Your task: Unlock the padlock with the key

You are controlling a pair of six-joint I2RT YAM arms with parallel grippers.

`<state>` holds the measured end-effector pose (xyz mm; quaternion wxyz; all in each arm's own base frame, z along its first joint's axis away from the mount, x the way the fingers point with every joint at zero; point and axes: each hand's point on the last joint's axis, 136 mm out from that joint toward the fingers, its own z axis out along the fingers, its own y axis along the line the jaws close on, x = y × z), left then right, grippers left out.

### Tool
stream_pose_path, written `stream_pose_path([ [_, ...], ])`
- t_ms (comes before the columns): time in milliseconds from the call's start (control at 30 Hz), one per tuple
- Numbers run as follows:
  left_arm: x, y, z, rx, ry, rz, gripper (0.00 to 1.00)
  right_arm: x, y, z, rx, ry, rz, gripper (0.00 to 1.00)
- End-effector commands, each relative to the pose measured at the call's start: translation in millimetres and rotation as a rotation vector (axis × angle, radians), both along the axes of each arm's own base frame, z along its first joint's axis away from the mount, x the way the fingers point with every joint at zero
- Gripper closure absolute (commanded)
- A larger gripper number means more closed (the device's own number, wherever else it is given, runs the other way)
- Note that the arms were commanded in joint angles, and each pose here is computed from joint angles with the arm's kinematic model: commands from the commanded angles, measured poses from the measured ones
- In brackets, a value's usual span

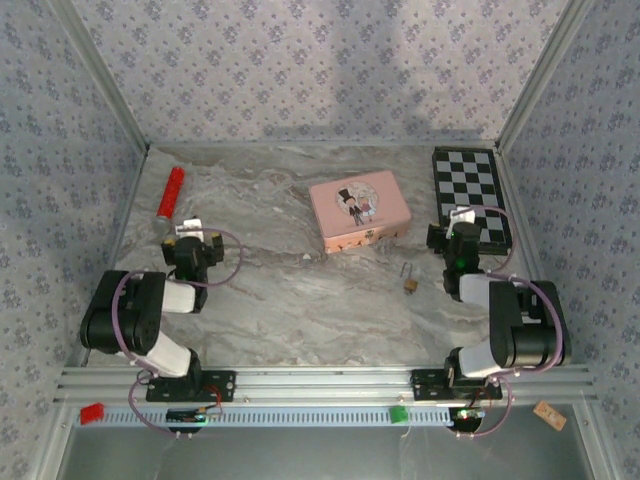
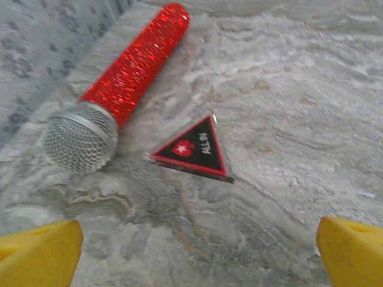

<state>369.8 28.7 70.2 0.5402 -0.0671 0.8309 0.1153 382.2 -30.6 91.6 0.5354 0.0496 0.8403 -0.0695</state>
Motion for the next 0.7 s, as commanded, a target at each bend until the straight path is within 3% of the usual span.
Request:
stream_pose_path([
  [0, 23, -3, 23, -0.049, -0.071, -0.041, 0.0, 5, 11, 4, -0.009, -0.05, 0.078, 0.2],
  [33, 23, -1, 23, -0.059, -0.064, -0.038, 0.0, 5, 10, 2, -0.02, -0.051, 0.064, 0.15],
  [67, 23, 0, 21, -0.067, -0.052, -0.04, 0.0, 5, 11, 2, -0.031, -0.057, 0.061, 0.01],
  [300, 23, 0, 21, -0.072, -0.055, -0.043, 0.0, 4, -5, -4, -0.032, -0.055, -0.036, 0.01],
  [667, 24, 0, 21, -0.075, -0.054, -0.046, 0.0, 4, -5, -3, -0.035, -0.055, -0.041, 0.01],
])
